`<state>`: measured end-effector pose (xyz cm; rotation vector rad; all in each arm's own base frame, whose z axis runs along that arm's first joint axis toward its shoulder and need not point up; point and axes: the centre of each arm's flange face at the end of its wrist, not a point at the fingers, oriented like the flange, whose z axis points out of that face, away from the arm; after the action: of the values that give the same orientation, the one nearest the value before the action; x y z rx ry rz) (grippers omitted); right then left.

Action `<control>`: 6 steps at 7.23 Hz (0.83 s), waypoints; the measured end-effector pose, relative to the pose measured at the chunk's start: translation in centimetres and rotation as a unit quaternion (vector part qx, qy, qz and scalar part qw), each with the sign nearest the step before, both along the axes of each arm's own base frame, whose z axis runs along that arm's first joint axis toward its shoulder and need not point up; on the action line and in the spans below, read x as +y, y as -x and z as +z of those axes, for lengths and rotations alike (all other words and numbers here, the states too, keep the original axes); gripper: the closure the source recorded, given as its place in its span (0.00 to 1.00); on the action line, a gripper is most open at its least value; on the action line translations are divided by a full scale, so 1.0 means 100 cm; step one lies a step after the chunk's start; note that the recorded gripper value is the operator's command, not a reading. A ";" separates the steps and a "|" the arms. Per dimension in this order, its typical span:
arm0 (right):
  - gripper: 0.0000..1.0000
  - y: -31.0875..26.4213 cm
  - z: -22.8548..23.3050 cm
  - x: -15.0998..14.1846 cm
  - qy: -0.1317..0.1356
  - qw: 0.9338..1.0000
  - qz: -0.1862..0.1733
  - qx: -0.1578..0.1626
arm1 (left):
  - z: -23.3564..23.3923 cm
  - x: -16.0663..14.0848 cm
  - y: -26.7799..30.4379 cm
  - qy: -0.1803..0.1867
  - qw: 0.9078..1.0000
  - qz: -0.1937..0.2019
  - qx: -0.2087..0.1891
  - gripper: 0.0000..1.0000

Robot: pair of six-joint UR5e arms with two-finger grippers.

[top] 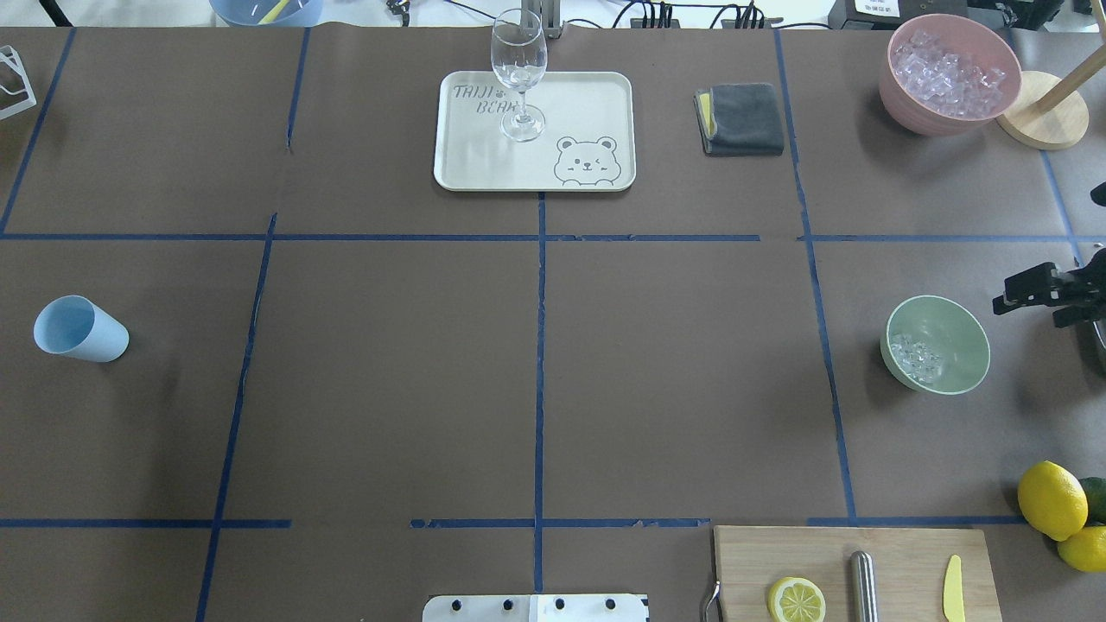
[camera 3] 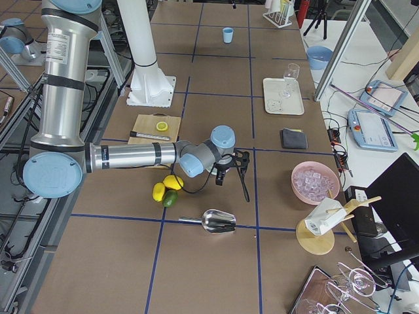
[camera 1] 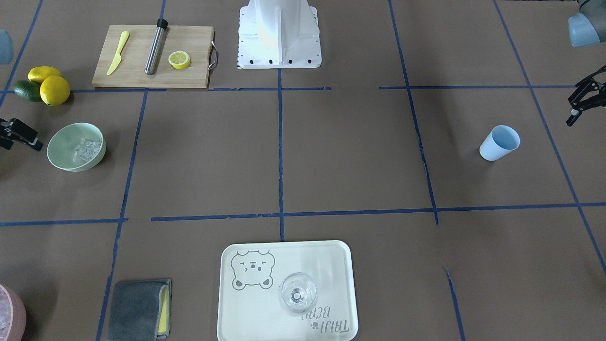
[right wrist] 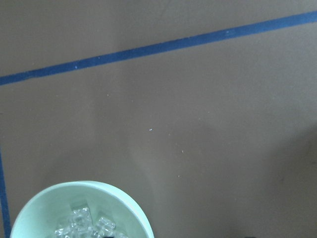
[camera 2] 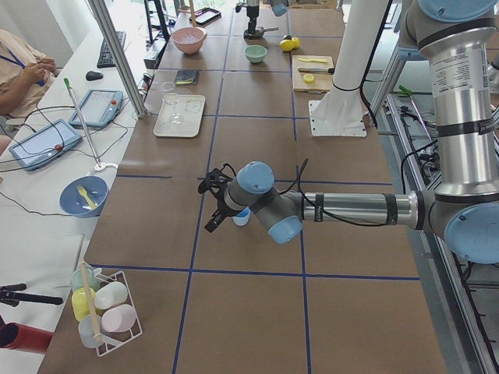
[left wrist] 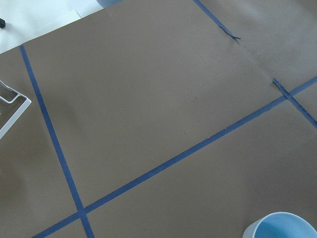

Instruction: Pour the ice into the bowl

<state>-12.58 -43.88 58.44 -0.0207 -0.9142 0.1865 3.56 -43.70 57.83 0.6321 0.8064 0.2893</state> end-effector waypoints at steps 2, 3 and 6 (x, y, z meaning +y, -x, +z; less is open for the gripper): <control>0.00 -0.046 0.002 -0.008 -0.027 1.000 0.003 0.000 | 0.011 -0.007 0.013 0.063 0.998 -0.008 -0.007 0.00; 0.00 -0.075 0.009 -0.011 -0.050 0.999 -0.012 0.015 | 0.016 -0.008 0.023 0.099 0.995 -0.005 0.002 0.00; 0.00 -0.148 0.034 -0.014 -0.097 0.988 -0.107 0.059 | 0.044 -0.007 0.056 0.172 0.985 0.027 -0.019 0.00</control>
<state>2.25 -45.24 61.88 0.0721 -0.8016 -0.1008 -2.04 -44.36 62.22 0.2794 0.8140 0.2040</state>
